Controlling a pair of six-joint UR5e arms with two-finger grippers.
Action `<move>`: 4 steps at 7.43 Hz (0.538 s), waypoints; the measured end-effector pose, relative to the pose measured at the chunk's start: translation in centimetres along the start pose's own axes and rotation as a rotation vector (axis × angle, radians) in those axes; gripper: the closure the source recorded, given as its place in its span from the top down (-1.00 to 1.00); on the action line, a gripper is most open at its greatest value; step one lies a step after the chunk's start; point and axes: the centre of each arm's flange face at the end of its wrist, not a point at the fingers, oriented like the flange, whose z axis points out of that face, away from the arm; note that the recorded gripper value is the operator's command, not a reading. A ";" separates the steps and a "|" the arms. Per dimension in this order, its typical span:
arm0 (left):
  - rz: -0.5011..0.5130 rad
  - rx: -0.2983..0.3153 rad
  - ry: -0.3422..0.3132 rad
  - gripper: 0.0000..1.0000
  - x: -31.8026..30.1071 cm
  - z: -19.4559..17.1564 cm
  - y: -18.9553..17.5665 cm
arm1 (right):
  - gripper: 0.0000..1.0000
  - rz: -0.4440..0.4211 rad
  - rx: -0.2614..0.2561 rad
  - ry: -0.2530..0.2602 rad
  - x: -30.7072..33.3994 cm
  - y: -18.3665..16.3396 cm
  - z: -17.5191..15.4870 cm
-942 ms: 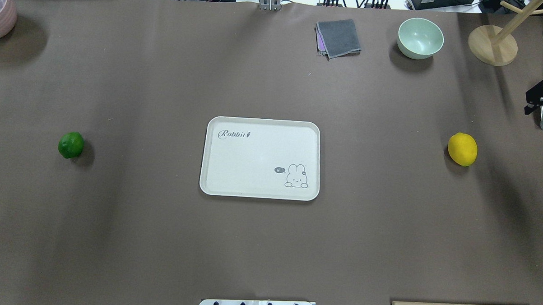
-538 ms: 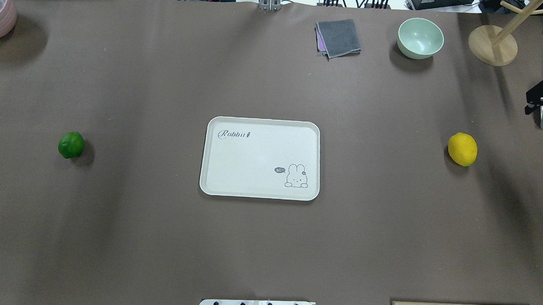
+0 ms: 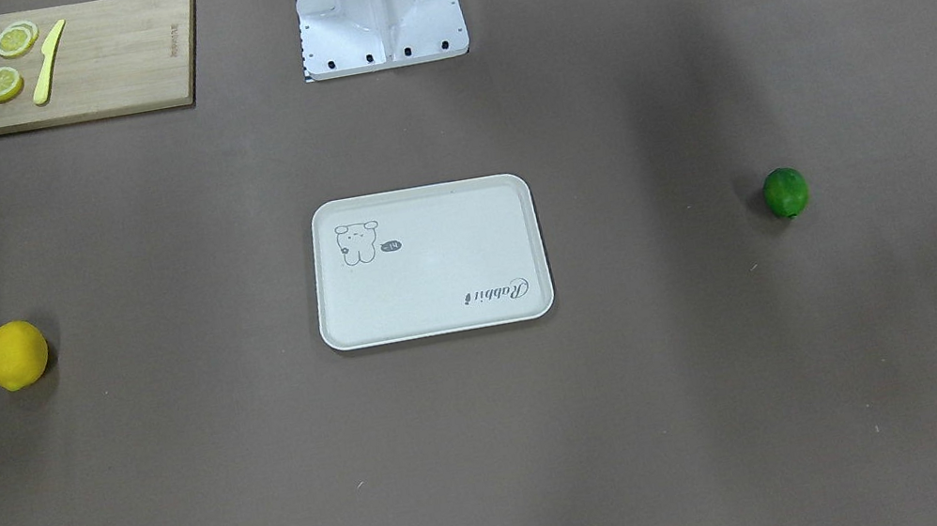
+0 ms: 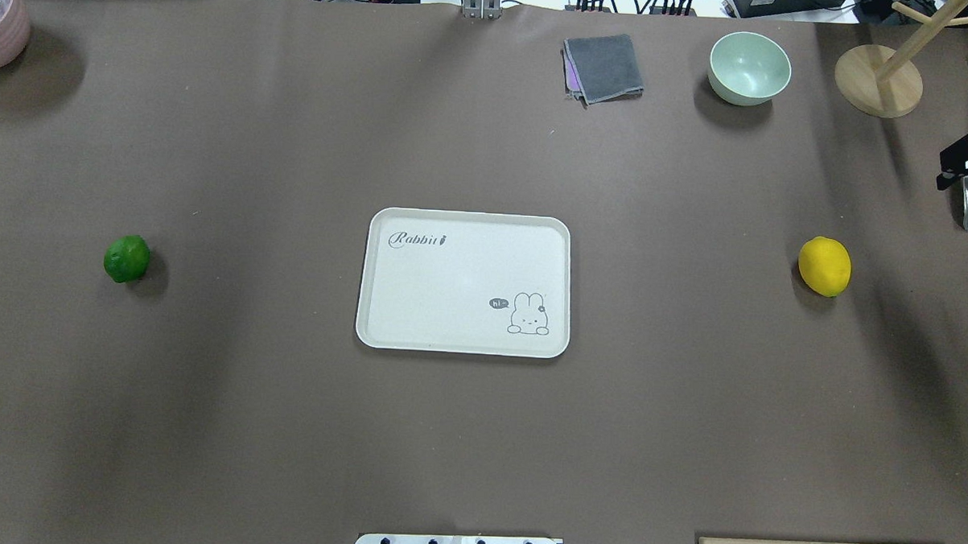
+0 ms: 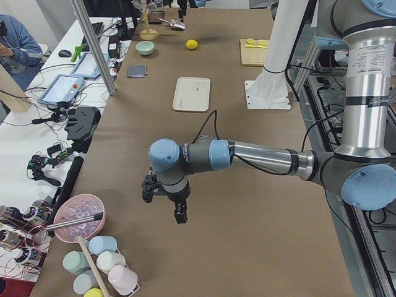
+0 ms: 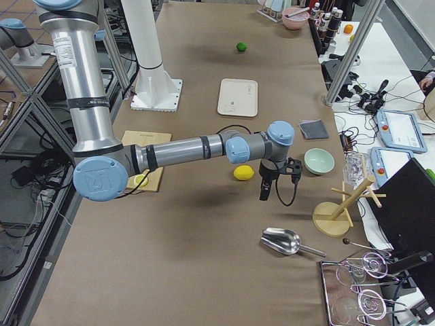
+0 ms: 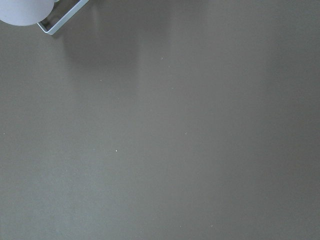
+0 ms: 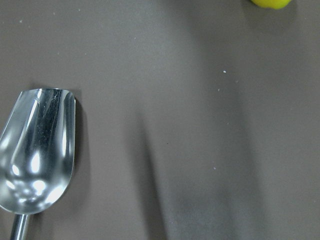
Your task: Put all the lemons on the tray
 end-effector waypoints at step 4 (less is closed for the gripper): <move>-0.057 -0.032 0.099 0.91 9.3 1.7 -1.8 | 1.00 0.114 0.029 -0.050 6.6 -0.9 -2.3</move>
